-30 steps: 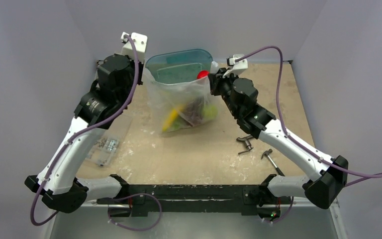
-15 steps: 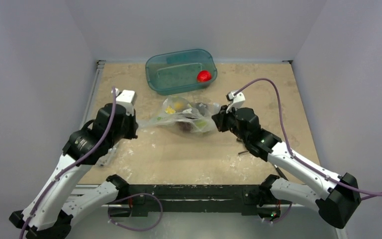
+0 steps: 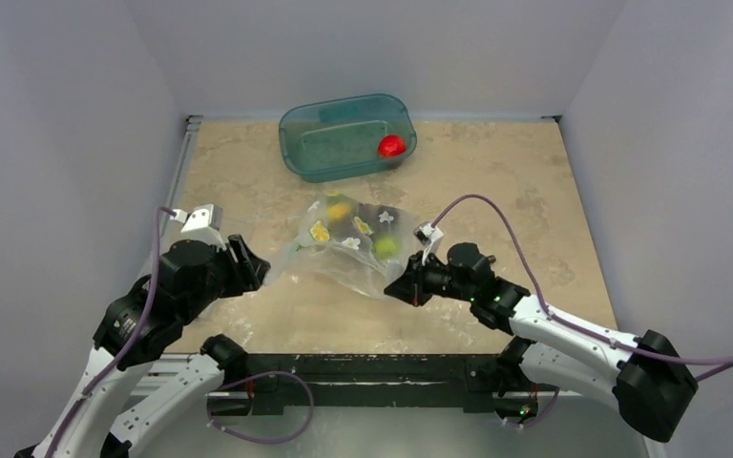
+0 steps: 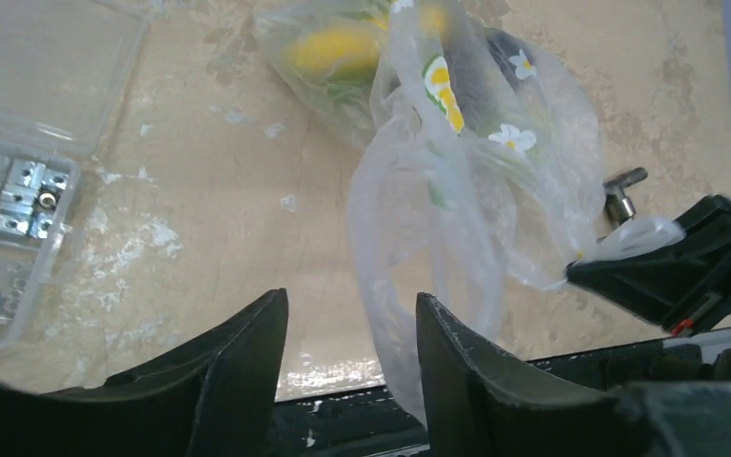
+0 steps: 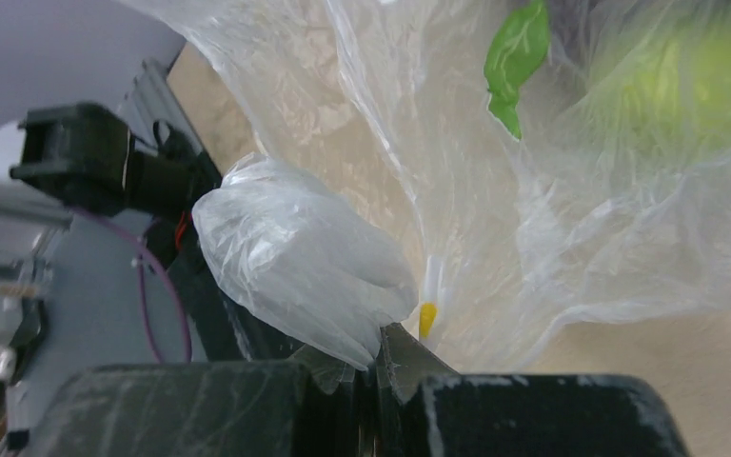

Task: Take the fake fruits out of the plastic bag
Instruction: Adjust the plastic bag at the center of the board.

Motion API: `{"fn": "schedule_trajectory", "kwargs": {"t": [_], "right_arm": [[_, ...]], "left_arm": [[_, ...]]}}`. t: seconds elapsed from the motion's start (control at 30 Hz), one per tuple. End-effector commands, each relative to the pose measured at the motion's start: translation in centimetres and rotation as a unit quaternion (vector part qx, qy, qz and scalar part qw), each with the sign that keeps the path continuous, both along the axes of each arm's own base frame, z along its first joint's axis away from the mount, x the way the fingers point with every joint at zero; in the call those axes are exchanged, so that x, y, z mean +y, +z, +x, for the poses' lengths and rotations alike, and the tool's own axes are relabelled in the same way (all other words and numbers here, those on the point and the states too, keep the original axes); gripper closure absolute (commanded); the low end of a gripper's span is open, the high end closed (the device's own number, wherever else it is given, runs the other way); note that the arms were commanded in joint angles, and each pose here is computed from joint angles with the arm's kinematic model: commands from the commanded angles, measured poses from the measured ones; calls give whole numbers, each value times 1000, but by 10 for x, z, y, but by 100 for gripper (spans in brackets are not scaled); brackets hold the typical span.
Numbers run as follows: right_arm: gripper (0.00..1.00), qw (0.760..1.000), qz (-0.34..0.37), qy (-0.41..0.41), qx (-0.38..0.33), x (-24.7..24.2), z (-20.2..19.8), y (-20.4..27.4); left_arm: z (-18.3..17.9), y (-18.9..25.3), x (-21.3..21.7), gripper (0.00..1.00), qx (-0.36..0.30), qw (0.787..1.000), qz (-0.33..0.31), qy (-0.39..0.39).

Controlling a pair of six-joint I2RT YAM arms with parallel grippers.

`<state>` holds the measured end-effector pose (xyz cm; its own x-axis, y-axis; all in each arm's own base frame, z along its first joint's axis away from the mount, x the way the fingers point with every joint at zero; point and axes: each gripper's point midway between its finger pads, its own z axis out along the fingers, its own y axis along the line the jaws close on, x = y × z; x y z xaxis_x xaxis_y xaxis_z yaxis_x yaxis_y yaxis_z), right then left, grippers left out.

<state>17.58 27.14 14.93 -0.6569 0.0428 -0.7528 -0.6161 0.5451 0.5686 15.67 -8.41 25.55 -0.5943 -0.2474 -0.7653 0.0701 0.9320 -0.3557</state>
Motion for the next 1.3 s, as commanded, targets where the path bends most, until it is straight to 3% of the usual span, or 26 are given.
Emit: {"fn": "schedule_trajectory", "kwargs": {"t": [0.0, 0.13, 0.3, 0.47, 0.8, 0.87, 1.03, 1.27], "right_arm": [[100, 996, 49, 75, 27, 21, -35, 4], [99, 995, 58, 72, 24, 24, -36, 2], [99, 994, 100, 47, 16, 28, -30, 11], [99, 990, 134, 31, 14, 30, -25, 20], [99, 988, 151, 17, 8, 29, -21, 36], [99, 990, 143, 19, 8, 30, -21, 33], [97, 989, 137, 47, 7, 35, -29, 25], [96, 989, 138, 57, 14, 36, -37, 17]], "left_arm": [[-5, -8, 3, 33, 20, 992, -90, 81], [-23, -15, 0, 18, 23, 982, -167, 85], [-47, -15, -17, 18, 10, 962, -271, 33], [-58, -11, -40, 19, -47, 937, -342, -57], [-12, -48, -109, 14, -15, 891, -436, -124], [0, -37, -122, 14, -38, 884, -442, -147], [27, -34, -153, 16, -50, 907, -396, -132], [53, -65, -156, 35, -44, 930, -358, -69]]}}
